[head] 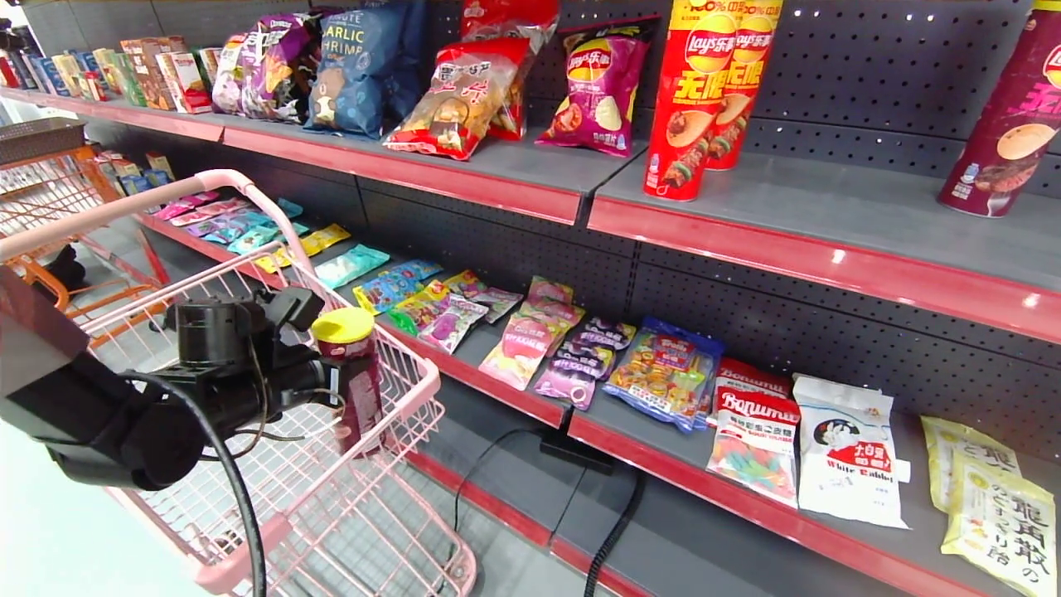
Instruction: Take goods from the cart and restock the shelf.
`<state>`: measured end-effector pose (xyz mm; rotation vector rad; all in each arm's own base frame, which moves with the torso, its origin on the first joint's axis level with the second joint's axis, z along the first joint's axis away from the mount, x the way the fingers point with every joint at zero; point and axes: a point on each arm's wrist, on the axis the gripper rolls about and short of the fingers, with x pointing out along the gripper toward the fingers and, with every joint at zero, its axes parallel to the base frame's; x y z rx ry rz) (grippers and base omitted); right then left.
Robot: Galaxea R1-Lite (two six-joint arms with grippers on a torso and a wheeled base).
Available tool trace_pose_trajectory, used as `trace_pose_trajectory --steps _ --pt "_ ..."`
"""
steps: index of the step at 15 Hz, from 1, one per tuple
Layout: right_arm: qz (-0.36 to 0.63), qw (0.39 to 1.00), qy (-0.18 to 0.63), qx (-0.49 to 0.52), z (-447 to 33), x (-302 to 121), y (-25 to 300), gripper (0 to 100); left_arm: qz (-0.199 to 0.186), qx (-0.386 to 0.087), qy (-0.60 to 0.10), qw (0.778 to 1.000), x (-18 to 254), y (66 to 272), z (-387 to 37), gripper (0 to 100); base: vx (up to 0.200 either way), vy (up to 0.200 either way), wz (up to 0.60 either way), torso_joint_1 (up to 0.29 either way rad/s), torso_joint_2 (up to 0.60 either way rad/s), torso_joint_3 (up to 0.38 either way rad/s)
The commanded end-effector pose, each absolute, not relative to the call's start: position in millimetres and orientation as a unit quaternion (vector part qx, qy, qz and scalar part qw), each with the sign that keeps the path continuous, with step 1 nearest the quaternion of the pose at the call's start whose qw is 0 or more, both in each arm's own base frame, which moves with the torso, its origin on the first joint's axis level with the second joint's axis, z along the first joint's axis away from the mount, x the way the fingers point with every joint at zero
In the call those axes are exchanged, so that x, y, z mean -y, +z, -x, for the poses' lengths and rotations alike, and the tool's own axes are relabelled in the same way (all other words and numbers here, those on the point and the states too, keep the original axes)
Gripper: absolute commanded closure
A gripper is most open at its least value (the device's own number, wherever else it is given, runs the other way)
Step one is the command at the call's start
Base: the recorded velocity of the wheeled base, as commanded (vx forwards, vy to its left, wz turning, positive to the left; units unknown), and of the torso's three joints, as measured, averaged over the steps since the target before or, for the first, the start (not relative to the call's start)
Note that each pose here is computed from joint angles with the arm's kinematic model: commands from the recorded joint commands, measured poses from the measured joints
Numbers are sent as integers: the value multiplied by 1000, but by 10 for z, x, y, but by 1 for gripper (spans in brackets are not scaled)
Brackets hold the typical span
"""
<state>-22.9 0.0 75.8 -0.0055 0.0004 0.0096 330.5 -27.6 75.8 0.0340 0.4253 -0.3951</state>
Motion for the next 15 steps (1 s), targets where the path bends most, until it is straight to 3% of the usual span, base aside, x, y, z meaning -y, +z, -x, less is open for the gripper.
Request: trace_pose_trajectory --steps 1,3,5,7,10,13,15 --pt "3 1000 5 0 229 0 757 0 -20 -171 -189 967 228 1297 -3026 100 0 0 0 0 0 0" --pt "3 1000 5 0 229 -1 757 0 -23 -135 -183 974 198 1823 -2798 100 0 0 0 0 0 0" --pt "2 1000 5 0 229 0 757 0 -33 -80 -182 979 239 2552 -2415 100 0 0 0 0 0 0" --pt "2 1000 6 0 229 -1 757 0 -37 -31 -198 979 359 2941 -2193 100 0 0 0 0 0 0" --pt "2 1000 7 0 229 -1 757 0 -38 -4 -228 973 545 3067 -2026 100 0 0 0 0 0 0" --pt "2 1000 8 0 229 -1 757 0 -40 -8 -268 963 707 3031 -2002 100 0 0 0 0 0 0" --pt "2 1000 8 0 229 -1 757 0 -38 -14 -331 943 836 2994 -1997 100 0 0 0 0 0 0"
